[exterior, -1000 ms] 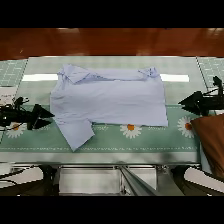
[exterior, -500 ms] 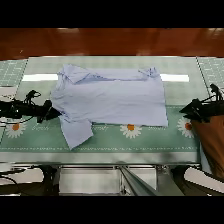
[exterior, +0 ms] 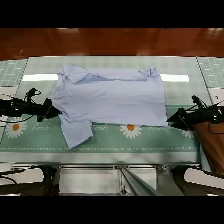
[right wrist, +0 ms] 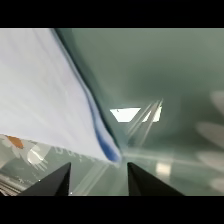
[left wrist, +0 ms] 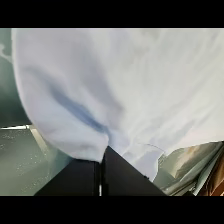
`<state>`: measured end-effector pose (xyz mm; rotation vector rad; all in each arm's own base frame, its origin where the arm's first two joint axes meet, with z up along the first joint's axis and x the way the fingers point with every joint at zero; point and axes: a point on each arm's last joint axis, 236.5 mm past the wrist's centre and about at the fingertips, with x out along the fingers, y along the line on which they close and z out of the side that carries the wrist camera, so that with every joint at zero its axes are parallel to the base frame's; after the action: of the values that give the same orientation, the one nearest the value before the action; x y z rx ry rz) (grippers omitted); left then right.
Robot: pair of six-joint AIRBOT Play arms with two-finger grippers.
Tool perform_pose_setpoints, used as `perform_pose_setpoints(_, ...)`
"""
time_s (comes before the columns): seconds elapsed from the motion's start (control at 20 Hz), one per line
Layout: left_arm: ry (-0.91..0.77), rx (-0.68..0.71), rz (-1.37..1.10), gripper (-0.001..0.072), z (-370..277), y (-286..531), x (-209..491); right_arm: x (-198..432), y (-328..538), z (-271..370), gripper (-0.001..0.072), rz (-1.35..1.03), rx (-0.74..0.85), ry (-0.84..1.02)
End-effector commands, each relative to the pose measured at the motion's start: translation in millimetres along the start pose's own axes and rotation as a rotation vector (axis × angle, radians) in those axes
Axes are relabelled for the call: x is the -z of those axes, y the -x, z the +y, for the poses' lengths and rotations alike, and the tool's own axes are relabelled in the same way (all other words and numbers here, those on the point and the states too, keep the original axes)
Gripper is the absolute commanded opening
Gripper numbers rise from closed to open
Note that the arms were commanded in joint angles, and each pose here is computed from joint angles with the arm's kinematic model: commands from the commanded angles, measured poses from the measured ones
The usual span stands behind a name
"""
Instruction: Fold the shirts.
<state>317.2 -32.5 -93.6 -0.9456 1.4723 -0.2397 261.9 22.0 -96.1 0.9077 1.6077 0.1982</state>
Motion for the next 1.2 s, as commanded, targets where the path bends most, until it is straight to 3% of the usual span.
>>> perform_pose_setpoints(0.0,-0.003,0.0,-0.001,0.0022,-0.3,0.2,-0.3,-8.7,-25.7,17.9,0.0417,0.03,-0.022,0.013)
perform_pose_setpoints(0.1,-0.003,0.001,0.0,0.0022,-0.5,0.1,-0.3,-16.2,-36.5,30.4,0.0409,0.046,-0.014,0.039)
perform_pose_setpoints(0.15,-0.003,0.001,0.0,0.0022,-0.5,0.1,-0.3,-22.3,-41.2,38.3,0.0336,0.039,-0.01,0.055)
perform_pose_setpoints(0.25,-0.003,0.002,0.004,0.0022,-0.9,0.3,0.8,-31.6,-43.5,66.6,0.0024,0.017,-0.051,0.142)
perform_pose_setpoints(0.45,-0.099,0.053,-0.021,0.0022,-34.0,24.8,-6.1,-51.5,7.1,136.3,0.0024,-0.052,-0.115,0.321)
perform_pose_setpoints(0.6,-0.293,0.234,-0.267,0.0022,-138.4,99.3,-38.1,-73.4,109.1,219.1,0.0024,-0.321,-0.107,0.539)
perform_pose_setpoints(0.75,-0.557,0.333,-0.62,0.0021,-254.1,217.4,-38.2,-50.8,241.0,310.4,0.0024,-0.676,-0.078,0.77)
perform_pose_setpoints(0.95,-0.902,0.351,-1.076,0.0021,-371.6,367.0,50.8,42.5,382.5,376.0,0.0024,-1.113,-0.013,0.953)
perform_pose_setpoints(1.15,-1.11,0.322,-1.421,0.0022,-417.1,451.6,174.9,138.3,441.1,363.1,0.0024,-1.36,0.104,0.983)
